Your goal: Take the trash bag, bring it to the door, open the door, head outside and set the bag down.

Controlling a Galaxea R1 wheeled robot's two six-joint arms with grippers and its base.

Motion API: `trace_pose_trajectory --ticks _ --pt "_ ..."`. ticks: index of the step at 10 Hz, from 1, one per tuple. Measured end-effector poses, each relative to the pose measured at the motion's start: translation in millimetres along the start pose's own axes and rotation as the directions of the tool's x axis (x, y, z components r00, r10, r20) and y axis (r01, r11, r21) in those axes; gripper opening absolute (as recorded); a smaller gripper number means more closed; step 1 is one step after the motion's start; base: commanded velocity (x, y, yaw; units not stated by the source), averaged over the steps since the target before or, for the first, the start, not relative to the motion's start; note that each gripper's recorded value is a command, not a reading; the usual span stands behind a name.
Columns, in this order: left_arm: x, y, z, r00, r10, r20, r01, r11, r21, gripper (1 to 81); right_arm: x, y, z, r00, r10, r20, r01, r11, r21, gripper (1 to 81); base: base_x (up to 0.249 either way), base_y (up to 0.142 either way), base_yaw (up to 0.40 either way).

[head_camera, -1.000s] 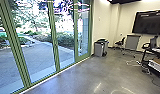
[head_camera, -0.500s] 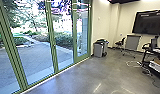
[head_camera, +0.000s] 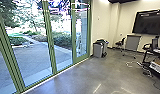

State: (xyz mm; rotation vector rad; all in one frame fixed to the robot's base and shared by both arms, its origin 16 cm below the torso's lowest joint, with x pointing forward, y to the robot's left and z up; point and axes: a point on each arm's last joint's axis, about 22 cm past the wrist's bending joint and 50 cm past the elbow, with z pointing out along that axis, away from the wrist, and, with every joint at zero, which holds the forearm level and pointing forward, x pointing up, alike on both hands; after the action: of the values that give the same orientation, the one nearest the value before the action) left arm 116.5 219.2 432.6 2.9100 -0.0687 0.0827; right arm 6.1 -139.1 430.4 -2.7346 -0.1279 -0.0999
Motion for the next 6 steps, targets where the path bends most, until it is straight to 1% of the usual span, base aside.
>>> trace_pose_trajectory --ticks 6 --pt "0.1 0.0 0.0 1.0000 0.000 0.000 0.000 1.0000 0.000 1.0 -0.1 0.7 -0.1 1.0000 0.000 0.000 0.000 1.0000 -0.001 81.1 0.125 -0.069 0.000"
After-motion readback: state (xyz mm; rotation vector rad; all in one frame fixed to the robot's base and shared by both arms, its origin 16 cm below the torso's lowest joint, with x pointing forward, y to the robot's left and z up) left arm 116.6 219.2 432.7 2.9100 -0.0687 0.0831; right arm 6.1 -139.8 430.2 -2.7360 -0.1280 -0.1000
